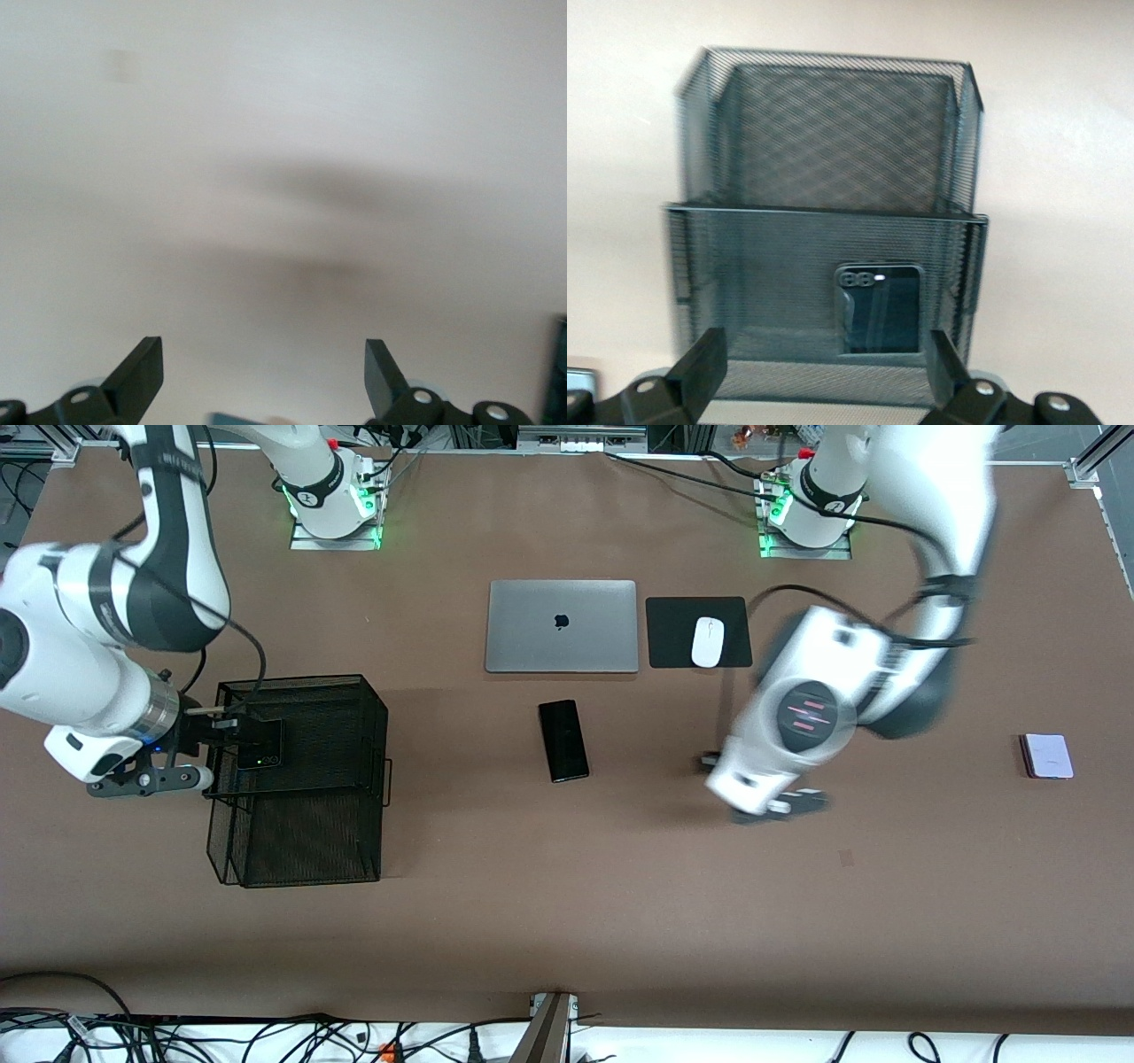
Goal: Place phones with both arms
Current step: 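Grasp the white phone with the left gripper while the right gripper grasps the black phone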
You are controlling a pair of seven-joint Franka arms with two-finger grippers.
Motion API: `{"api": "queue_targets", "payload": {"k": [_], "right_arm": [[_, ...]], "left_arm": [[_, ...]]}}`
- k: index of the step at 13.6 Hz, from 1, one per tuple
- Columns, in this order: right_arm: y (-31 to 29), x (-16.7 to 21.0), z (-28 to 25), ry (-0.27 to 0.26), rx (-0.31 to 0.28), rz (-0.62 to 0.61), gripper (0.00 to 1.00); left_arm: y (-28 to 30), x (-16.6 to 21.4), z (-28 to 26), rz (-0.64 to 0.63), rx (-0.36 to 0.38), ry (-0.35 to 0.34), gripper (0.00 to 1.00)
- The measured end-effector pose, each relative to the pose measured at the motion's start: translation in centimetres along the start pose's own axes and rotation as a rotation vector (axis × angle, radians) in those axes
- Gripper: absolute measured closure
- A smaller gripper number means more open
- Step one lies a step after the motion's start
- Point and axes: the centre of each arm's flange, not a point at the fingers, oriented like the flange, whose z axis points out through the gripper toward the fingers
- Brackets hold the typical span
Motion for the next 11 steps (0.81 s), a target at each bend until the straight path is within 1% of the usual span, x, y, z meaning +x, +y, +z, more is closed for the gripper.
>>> {"api": "queue_targets", "payload": {"k": [1, 3, 5, 6, 8, 11], "right_arm": [[-2.8, 0.1, -0.9, 0.007, 0.002, 0.004, 0.0], [-10.6, -0.4, -0.8, 0.006, -0.006, 0.017, 0.0], [-20.3, -2.0, 1.1, -0.006, -0.03, -0.002, 0.0], [-25.1, -3.0, 2.5, -0.003, -0.04, -0.024, 0.0], [-33.2, -4.5, 5.6, 0.009, -0.033, -0.048, 0.0], [-40.5, -5.9, 11.8, 0.031, 0.012, -0.09, 0.0]], "left_arm": [[-5.2, 2.1, -0.5, -0.017, 0.002, -0.026, 0.0], [-16.1, 5.5, -0.7, -0.008, -0.022, -0.054, 0.0], [-26.4, 7.9, 0.5, 0.014, -0.057, -0.069, 0.0], [-30.9, 8.5, 1.5, 0.022, -0.06, -0.068, 0.0], [-38.0, 9.4, 4.1, 0.062, -0.038, -0.049, 0.0], [-46.0, 10.4, 9.8, 0.179, -0.059, 0.033, 0.0]]}}
